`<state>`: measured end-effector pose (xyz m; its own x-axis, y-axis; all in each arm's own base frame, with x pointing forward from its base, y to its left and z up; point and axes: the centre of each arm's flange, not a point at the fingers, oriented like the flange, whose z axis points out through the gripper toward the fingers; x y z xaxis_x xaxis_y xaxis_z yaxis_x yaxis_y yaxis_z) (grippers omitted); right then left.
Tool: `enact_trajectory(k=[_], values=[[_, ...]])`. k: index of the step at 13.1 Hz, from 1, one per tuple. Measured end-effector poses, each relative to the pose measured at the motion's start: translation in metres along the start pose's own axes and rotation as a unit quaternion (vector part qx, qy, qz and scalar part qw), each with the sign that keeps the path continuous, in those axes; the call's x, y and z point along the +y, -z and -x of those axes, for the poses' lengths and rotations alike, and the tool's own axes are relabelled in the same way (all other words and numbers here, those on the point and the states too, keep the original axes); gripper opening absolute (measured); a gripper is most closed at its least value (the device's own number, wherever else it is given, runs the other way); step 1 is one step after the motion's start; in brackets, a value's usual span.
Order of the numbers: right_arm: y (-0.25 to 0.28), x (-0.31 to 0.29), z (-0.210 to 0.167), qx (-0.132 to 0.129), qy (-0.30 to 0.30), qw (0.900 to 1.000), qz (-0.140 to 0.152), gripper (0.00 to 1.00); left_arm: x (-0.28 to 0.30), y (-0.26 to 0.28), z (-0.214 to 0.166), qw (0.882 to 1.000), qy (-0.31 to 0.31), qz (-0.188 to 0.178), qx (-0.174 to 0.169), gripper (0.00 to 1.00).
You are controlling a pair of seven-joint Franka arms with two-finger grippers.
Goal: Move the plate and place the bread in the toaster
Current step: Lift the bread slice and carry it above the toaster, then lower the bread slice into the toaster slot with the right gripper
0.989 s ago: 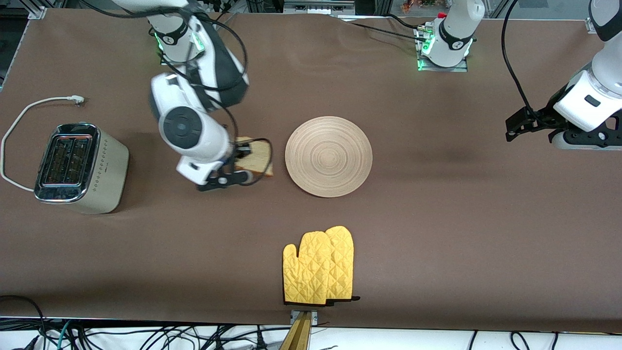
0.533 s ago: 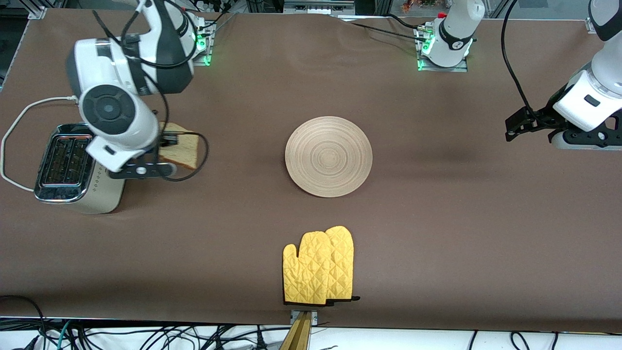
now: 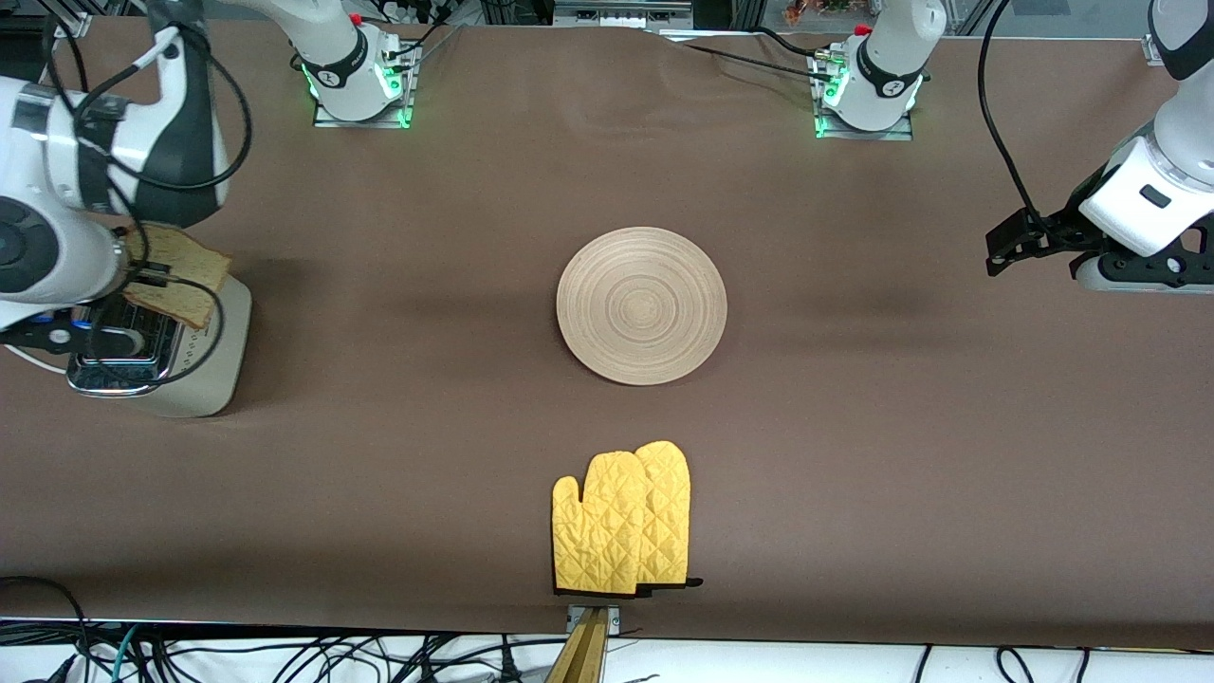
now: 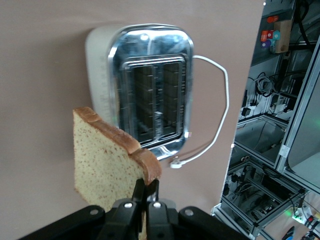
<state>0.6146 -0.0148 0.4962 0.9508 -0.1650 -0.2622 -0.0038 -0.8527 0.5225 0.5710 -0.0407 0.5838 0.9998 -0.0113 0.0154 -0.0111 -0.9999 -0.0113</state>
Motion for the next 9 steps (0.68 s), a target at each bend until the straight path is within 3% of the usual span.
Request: enact_trajectory(k=[4,9], values=[[-0.037,0.034,-0.023,-0.006,0.004,1.0,0.02,0.04,0.0,0.0,0.0,1.0,0.0,0.0,0.0,1.0],[-0.066,0.032,-0.045,-0.007,0.01,0.999,0.035,0.04,0.0,0.0,0.0,1.0,0.0,0.0,0.0,1.0]])
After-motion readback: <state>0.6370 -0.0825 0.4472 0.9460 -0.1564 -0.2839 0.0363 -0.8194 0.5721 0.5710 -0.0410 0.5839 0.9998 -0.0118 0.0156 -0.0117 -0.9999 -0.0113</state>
